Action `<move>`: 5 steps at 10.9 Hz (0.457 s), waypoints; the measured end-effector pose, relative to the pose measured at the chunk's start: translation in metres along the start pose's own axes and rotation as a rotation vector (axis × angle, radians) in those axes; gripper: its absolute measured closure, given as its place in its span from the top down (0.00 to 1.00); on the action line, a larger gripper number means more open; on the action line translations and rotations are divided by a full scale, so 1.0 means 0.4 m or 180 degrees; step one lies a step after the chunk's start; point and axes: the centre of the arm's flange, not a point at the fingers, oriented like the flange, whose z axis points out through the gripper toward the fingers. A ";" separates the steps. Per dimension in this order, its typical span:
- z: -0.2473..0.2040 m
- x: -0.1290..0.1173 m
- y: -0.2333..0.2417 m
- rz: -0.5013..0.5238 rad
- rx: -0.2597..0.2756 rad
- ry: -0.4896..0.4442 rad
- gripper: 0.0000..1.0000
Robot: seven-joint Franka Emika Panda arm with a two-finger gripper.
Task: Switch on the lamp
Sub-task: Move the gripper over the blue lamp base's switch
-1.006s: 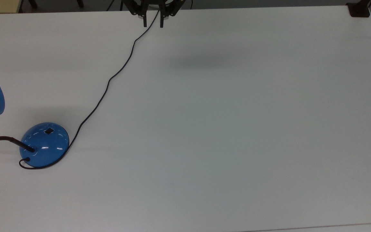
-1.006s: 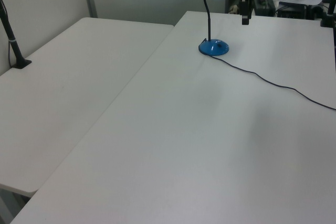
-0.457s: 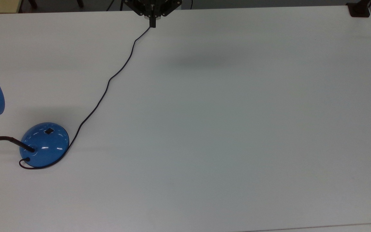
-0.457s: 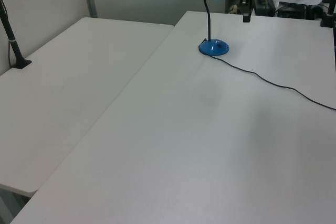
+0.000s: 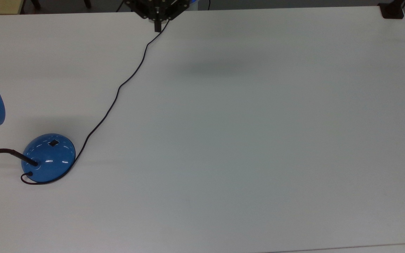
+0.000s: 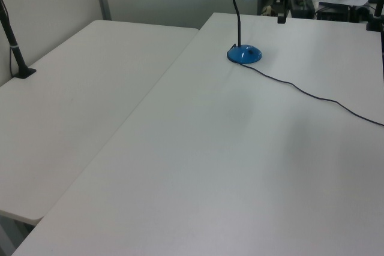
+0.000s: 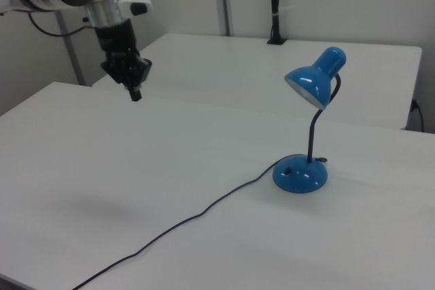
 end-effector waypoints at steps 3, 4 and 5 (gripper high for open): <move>0.071 0.049 0.131 0.0426 0.0000 0.0071 0.01; 0.112 0.070 0.181 0.0632 -0.0001 0.0105 0.01; 0.160 0.089 0.224 0.0808 -0.0002 0.0119 0.01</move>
